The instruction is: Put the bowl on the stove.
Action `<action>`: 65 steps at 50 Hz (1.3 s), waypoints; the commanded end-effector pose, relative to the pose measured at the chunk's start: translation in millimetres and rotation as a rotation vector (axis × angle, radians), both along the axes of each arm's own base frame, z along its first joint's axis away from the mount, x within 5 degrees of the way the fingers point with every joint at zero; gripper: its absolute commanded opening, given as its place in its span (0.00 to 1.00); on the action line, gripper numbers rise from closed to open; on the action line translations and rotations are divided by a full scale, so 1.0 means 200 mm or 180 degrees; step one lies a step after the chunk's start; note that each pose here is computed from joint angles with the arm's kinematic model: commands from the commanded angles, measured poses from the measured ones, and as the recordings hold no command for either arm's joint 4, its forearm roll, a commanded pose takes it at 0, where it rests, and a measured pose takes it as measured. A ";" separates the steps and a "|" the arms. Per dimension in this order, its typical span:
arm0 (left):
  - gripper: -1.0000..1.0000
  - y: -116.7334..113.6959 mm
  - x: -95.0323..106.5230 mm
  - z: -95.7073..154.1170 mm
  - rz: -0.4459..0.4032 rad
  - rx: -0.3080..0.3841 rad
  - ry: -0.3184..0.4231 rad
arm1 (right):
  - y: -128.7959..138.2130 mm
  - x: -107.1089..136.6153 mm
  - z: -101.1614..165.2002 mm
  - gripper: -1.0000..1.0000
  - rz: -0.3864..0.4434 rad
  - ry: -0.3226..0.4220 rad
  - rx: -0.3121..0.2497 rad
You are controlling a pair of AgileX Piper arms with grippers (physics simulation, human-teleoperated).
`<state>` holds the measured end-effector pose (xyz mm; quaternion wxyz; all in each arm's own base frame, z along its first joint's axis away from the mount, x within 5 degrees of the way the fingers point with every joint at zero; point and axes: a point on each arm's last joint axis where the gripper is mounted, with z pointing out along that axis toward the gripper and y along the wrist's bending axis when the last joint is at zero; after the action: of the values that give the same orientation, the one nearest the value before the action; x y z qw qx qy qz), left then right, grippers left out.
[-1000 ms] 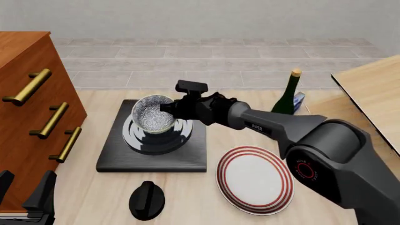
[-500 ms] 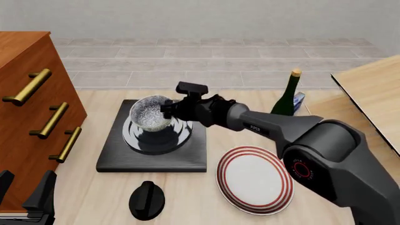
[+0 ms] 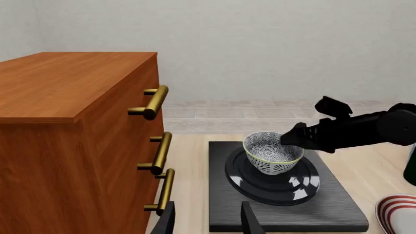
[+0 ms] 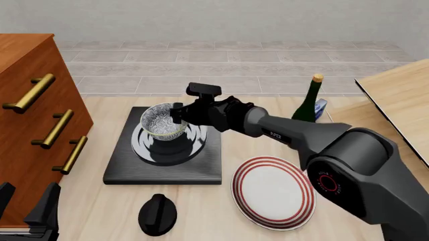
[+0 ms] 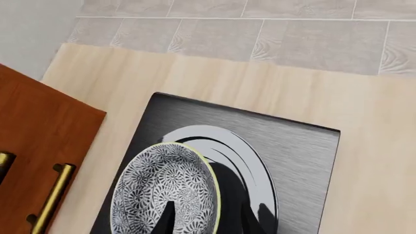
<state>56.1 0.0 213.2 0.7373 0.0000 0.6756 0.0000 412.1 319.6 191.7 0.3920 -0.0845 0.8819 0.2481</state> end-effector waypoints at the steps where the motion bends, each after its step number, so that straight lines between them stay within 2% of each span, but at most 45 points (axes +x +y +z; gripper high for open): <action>1: 1.00 0.00 0.00 0.00 0.0000 0.0000 0.0000 | -0.01 0.01 0.10 1.00 0.0004 -0.0085 0.0015; 21: 1.00 0.00 0.00 0.00 0.0000 0.0000 0.0000 | -0.08 0.04 0.24 1.00 -0.0011 -0.0207 -0.0033; 28: 1.00 0.00 0.00 0.00 0.0000 0.0000 0.0000 | -0.11 0.00 0.36 1.00 0.0021 -0.0306 -0.0014; 39: 1.00 0.00 0.00 0.00 0.0000 0.0000 0.0000 | -0.14 -0.06 0.47 1.00 0.0066 -0.0402 -0.0020; 49: 1.00 0.00 0.00 0.00 0.0000 0.0000 0.0000 | -0.20 -0.18 0.57 1.00 0.0143 -0.0538 -0.0028; 65: 1.00 0.00 0.00 0.00 0.0000 0.0000 0.0000 | -0.29 -0.48 0.71 1.00 0.0335 -0.0777 0.0068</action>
<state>56.1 0.0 213.2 0.7373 0.0000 0.6756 0.0000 347.8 273.7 320.0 0.4694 -0.1418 0.8332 0.2554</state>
